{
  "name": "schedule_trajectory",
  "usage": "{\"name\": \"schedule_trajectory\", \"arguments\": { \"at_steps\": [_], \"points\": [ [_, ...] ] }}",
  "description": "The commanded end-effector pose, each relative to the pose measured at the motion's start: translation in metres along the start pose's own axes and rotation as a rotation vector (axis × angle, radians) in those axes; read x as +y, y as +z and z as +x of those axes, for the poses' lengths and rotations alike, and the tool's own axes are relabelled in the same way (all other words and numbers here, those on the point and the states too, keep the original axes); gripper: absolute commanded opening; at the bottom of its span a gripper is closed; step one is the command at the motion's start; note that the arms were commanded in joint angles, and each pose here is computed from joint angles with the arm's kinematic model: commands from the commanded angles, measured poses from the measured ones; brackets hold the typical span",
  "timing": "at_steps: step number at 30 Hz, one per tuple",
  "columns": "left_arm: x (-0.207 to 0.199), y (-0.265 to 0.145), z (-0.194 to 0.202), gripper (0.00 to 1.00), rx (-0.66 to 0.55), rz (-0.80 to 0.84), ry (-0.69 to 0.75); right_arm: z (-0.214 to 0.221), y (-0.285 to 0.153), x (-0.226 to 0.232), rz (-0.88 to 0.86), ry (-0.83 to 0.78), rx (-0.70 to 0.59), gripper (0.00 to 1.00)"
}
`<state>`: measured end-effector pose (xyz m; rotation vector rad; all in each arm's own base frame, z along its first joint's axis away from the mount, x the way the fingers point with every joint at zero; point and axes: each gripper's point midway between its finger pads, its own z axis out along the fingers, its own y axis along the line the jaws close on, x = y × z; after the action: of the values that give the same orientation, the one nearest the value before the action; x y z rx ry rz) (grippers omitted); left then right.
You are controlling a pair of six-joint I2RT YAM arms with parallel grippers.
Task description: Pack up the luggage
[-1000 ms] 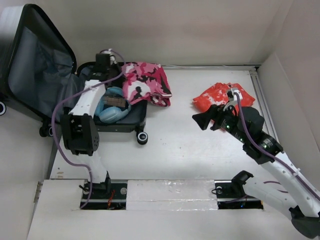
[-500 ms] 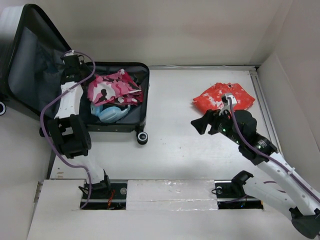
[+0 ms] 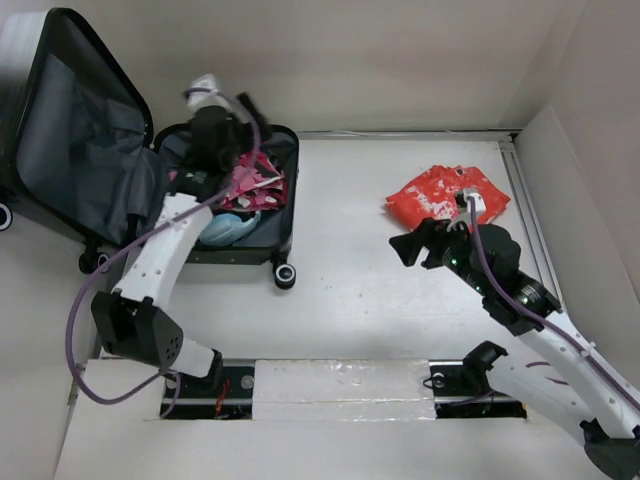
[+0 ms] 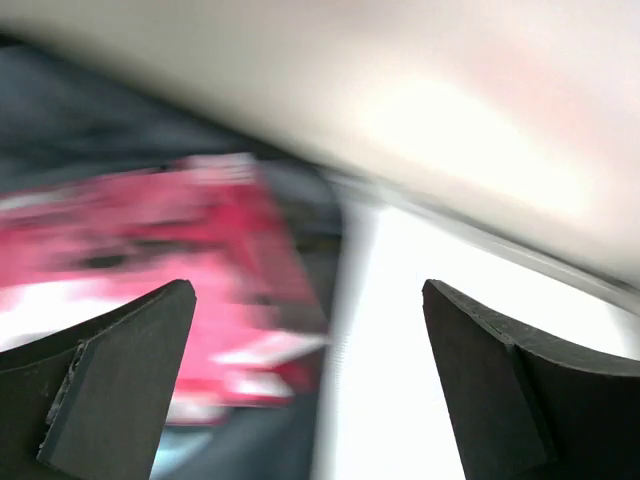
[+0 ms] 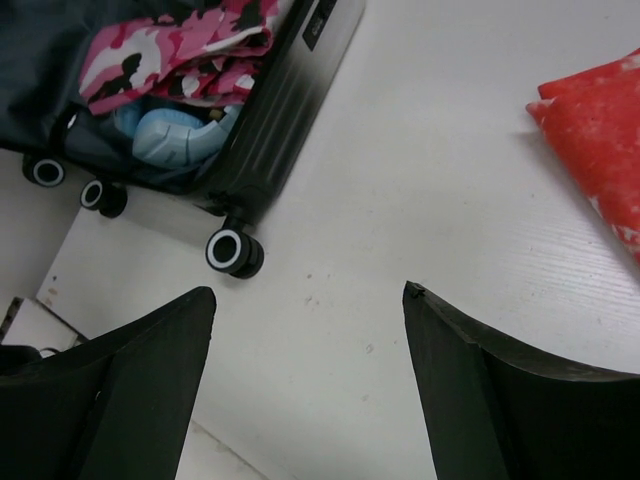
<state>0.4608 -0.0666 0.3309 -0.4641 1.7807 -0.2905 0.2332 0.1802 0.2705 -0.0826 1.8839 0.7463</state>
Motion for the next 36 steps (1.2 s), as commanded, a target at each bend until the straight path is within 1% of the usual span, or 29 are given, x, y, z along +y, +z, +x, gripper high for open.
{"name": "schedule_trajectory", "arguments": {
  "at_steps": [1, 2, 3, 4, 5, 6, 7, 8, 9, 10, 13, 14, 15, 16, 17, 19, 20, 21, 24, 26, 27, 28, 30, 32, 33, 35, 36],
  "points": [
    [-0.094, -0.03, 0.008, 0.91, -0.052, 0.146, 0.024, -0.049, -0.023, 0.006, 0.024, 0.036, -0.161, 0.81],
    [-0.106, -0.031, 0.02, 0.91, -0.045, 0.125, 0.026, -0.057, -0.03, 0.006, 0.04, 0.038, -0.192, 0.81],
    [-0.139, -0.037, 0.057, 0.89, 0.015, 0.176, 0.043, -0.075, -0.043, 0.01, 0.038, 0.045, -0.243, 0.81],
    [-0.152, -0.04, 0.077, 0.86, 0.045, 0.193, 0.056, -0.088, -0.058, 0.012, 0.036, 0.052, -0.293, 0.81],
    [-0.168, -0.044, 0.092, 0.84, 0.06, 0.22, 0.051, -0.094, -0.068, 0.01, 0.053, 0.056, -0.311, 0.81],
    [-0.182, -0.048, 0.108, 0.84, 0.077, 0.243, 0.043, -0.114, -0.084, 0.01, 0.072, 0.059, -0.373, 0.81],
    [-0.201, -0.054, 0.151, 0.8, 0.144, 0.274, 0.049, -0.121, -0.093, 0.011, 0.077, 0.064, -0.397, 0.81],
    [-0.213, -0.058, 0.174, 0.79, 0.182, 0.299, 0.051, -0.127, -0.101, 0.012, 0.078, 0.058, -0.416, 0.82],
    [-0.223, -0.061, 0.192, 0.79, 0.197, 0.305, 0.055, -0.129, -0.106, 0.009, 0.097, 0.06, -0.419, 0.82],
    [-0.244, -0.066, 0.231, 0.79, 0.242, 0.326, 0.089, -0.138, -0.113, 0.014, 0.086, 0.056, -0.443, 0.82],
    [-0.27, -0.07, 0.29, 0.81, 0.343, 0.342, 0.088, -0.14, -0.118, 0.011, 0.107, 0.049, -0.445, 0.84],
    [-0.282, -0.064, 0.32, 0.81, 0.374, 0.336, 0.091, -0.138, -0.117, 0.009, 0.114, 0.046, -0.434, 0.84],
    [-0.283, -0.06, 0.337, 0.81, 0.41, 0.325, 0.09, -0.137, -0.114, 0.009, 0.118, 0.044, -0.426, 0.84],
    [-0.288, -0.059, 0.353, 0.81, 0.456, 0.326, 0.053, -0.136, -0.113, 0.01, 0.109, 0.043, -0.421, 0.84],
    [-0.289, -0.05, 0.376, 0.82, 0.484, 0.308, 0.045, -0.131, -0.111, 0.008, 0.117, 0.039, -0.405, 0.84],
    [-0.291, -0.045, 0.397, 0.82, 0.519, 0.314, 0.019, -0.126, -0.107, 0.008, 0.11, 0.035, -0.389, 0.84],
    [-0.292, -0.045, 0.406, 0.82, 0.54, 0.31, -0.02, -0.122, -0.104, 0.008, 0.105, 0.032, -0.375, 0.84],
    [-0.286, -0.036, 0.419, 0.83, 0.556, 0.294, -0.036, -0.117, -0.101, 0.009, 0.096, 0.027, -0.356, 0.85],
    [-0.287, -0.023, 0.434, 0.83, 0.59, 0.281, -0.107, -0.107, -0.093, 0.01, 0.083, 0.019, -0.319, 0.85],
    [-0.284, -0.023, 0.45, 0.83, 0.625, 0.273, -0.119, -0.108, -0.093, 0.012, 0.071, 0.019, -0.323, 0.85],
    [-0.29, -0.021, 0.448, 0.83, 0.619, 0.283, -0.128, -0.104, -0.09, 0.01, 0.076, 0.018, -0.312, 0.85],
    [-0.284, -0.013, 0.459, 0.83, 0.638, 0.257, -0.143, -0.105, -0.093, 0.01, 0.071, 0.019, -0.321, 0.85],
    [-0.281, -0.012, 0.472, 0.83, 0.664, 0.252, -0.143, -0.103, -0.091, 0.011, 0.063, 0.018, -0.317, 0.85],
    [-0.279, -0.008, 0.485, 0.78, 0.679, 0.243, -0.151, -0.104, -0.094, 0.013, 0.05, 0.018, -0.322, 0.85],
    [-0.282, -0.009, 0.488, 0.76, 0.693, 0.248, -0.166, -0.104, -0.094, 0.013, 0.05, 0.018, -0.322, 0.85],
    [-0.285, -0.005, 0.485, 0.72, 0.672, 0.247, -0.172, -0.109, -0.1, 0.016, 0.04, 0.021, -0.34, 0.85],
    [-0.288, -0.01, 0.488, 0.69, 0.677, 0.253, -0.168, -0.109, -0.1, 0.016, 0.04, 0.021, -0.34, 0.85]
  ]
}}
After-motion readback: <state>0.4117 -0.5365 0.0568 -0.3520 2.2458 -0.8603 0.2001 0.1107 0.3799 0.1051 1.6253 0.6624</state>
